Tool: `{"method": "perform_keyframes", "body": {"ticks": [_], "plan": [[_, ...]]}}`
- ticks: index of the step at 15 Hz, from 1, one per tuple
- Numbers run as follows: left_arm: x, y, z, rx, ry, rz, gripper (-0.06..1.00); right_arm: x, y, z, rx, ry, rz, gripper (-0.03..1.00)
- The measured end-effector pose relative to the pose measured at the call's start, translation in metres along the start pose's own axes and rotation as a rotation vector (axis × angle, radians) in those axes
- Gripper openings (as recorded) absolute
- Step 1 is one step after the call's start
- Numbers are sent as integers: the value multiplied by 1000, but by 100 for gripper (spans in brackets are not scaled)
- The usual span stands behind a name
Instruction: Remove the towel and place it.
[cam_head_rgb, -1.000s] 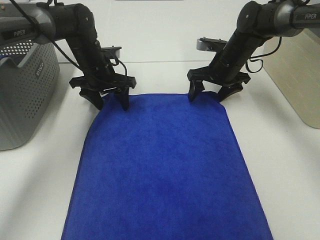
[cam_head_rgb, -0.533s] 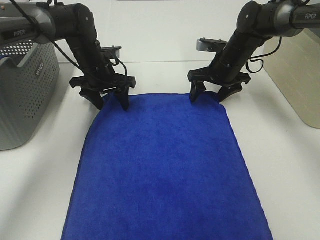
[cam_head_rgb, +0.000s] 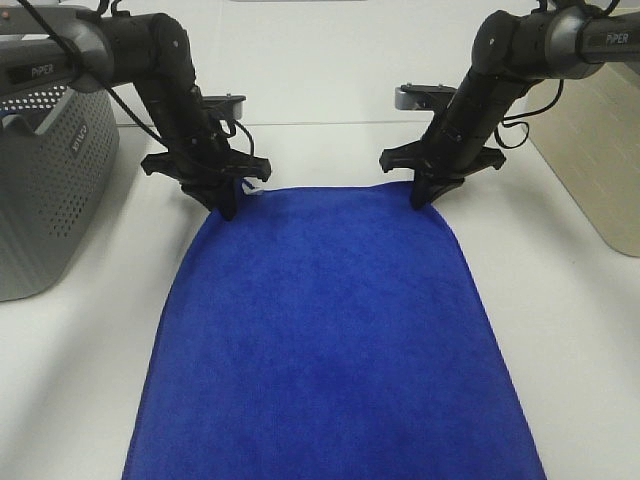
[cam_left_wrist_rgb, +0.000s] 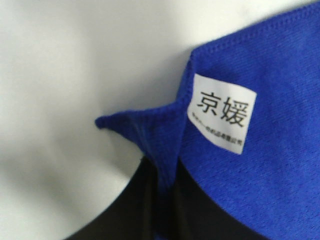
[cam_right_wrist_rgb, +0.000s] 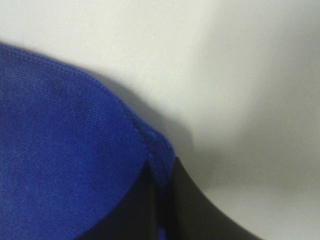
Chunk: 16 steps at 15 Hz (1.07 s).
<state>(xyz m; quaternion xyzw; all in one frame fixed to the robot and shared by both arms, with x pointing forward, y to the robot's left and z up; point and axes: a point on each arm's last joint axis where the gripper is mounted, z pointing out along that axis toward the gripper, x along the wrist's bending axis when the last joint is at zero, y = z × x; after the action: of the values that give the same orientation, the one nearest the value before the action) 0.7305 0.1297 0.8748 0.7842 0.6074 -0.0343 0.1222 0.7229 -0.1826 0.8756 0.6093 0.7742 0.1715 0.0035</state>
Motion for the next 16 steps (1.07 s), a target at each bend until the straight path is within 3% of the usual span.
{"method": "perform_keyframes", "body": {"ticks": [4,7,16], "plan": [[1,1,1,-9,11,46,0,-1,1,0,-15,-16,-11,2],[2,8,-3,-55,63,82,0,-3,7,0,-79,-33,-20,2],[4,43,-29,-365,167,163,0,-2,47,-29,-399,-107,-150,2]]}}
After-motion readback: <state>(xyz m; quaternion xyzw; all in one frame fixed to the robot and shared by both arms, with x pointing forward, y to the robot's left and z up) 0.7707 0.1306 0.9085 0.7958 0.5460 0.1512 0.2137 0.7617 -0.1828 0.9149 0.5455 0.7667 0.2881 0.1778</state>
